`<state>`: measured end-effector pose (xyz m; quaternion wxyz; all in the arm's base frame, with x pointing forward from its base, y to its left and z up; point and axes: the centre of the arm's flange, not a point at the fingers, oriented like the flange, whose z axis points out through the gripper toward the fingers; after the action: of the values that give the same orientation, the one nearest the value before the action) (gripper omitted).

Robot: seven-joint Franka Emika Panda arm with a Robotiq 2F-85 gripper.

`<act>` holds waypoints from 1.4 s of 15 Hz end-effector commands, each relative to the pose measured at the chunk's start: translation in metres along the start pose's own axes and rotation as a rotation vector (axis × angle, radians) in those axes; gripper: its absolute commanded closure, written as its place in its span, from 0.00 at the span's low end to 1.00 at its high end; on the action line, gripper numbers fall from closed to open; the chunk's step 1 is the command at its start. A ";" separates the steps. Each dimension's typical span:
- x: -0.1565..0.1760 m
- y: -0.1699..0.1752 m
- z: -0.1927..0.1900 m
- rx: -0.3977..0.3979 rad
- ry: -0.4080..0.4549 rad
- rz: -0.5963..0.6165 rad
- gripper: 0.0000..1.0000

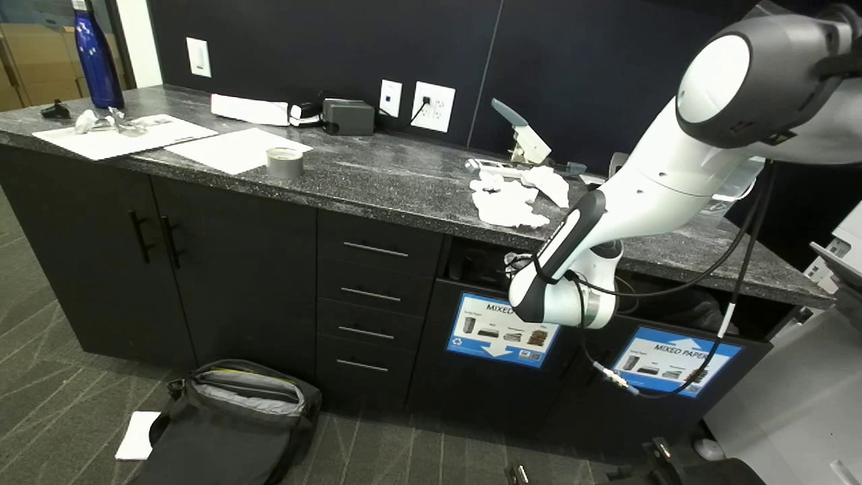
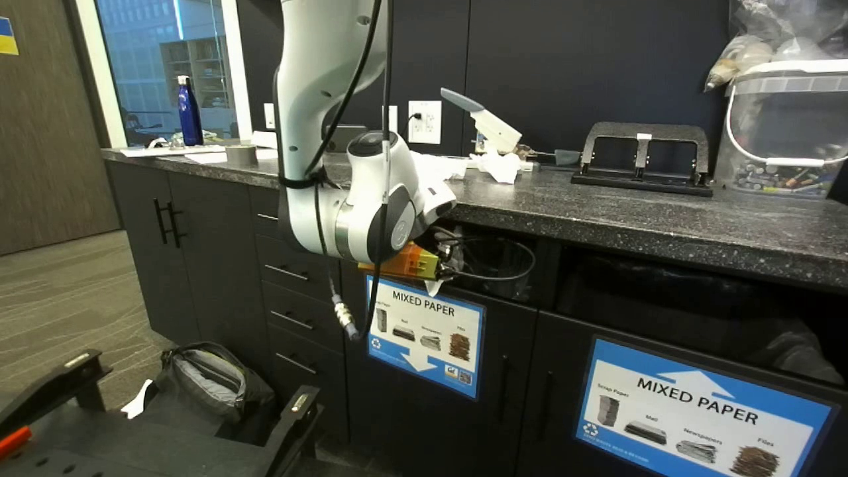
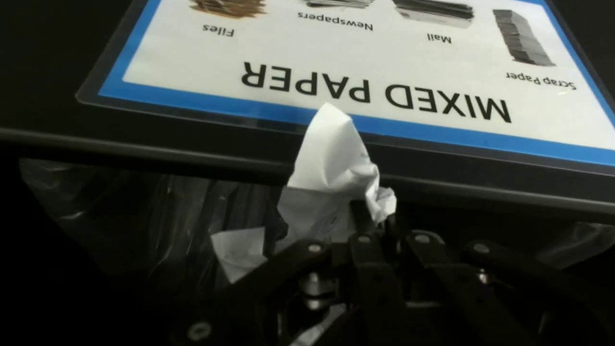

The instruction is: Put all the white pieces of paper in the left bin

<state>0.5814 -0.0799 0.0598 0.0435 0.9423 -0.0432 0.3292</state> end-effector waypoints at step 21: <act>0.037 0.003 -0.029 -0.016 -0.062 0.027 0.00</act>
<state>0.6027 -0.0889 0.0596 0.0502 0.9520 -0.0513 0.2975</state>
